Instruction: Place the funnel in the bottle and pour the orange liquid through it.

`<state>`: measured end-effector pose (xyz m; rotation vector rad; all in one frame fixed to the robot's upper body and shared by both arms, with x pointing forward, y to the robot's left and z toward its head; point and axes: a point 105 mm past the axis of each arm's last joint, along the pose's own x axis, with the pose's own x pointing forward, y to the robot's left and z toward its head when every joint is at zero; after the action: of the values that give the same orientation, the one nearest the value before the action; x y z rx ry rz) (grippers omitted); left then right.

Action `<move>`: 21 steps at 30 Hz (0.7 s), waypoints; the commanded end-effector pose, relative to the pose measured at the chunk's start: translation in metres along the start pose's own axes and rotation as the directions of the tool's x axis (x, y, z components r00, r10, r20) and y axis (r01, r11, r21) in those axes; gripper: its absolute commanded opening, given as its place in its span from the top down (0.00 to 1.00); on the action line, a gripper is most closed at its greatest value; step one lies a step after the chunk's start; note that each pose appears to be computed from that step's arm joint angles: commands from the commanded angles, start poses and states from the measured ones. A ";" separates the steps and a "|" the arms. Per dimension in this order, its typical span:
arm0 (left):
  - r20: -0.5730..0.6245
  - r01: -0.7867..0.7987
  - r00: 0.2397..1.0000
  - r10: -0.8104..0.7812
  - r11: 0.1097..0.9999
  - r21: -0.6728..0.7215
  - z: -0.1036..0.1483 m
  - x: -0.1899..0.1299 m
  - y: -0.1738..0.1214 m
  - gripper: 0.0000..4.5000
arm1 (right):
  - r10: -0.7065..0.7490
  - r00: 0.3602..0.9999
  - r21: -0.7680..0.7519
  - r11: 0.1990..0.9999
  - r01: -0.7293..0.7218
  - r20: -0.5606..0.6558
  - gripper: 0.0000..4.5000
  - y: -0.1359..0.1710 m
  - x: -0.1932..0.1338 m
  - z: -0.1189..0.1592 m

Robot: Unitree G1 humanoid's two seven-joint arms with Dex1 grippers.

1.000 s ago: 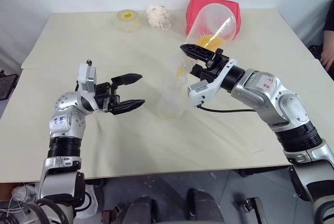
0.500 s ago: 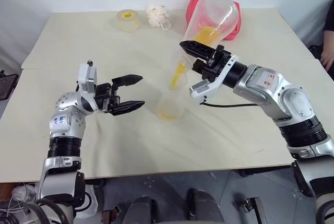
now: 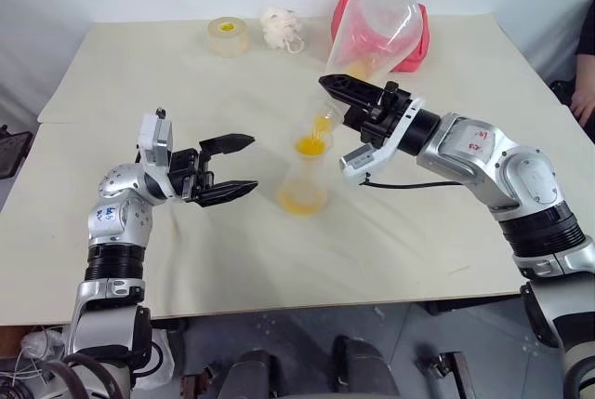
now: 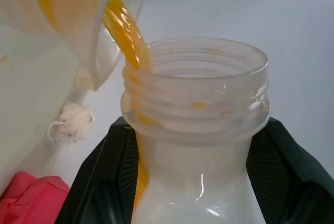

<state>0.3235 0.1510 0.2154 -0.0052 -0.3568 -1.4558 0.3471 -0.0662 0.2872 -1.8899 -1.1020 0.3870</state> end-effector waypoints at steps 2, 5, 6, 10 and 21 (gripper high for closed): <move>0.021 0.027 0.999 -0.027 0.999 0.043 0.013 0.004 -0.001 0.00 | -0.064 0.998 -0.065 0.996 0.064 0.003 0.46 -0.021 -0.001 -0.008; 0.021 0.025 0.999 -0.026 0.999 0.043 0.013 0.004 0.000 0.00 | -0.074 0.997 -0.080 0.994 0.075 0.011 0.46 -0.022 0.000 -0.009; 0.021 0.025 0.999 -0.026 0.999 0.043 0.013 0.004 0.000 0.00 | -0.075 0.997 -0.084 0.994 0.076 0.015 0.46 -0.022 0.000 -0.009; 0.021 0.024 0.999 -0.025 0.999 0.043 0.013 0.005 0.001 0.00 | -0.078 0.997 -0.093 0.992 0.080 0.026 0.46 -0.022 0.000 -0.008; 0.017 0.020 1.000 -0.021 0.999 0.041 0.013 0.004 0.002 0.00 | -0.080 0.994 -0.127 0.988 0.089 0.074 0.46 -0.022 0.002 -0.002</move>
<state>0.3240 0.1503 0.2171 -0.0064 -0.3577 -1.4588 0.3432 -0.0618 0.2922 -1.9372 -1.2164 0.3823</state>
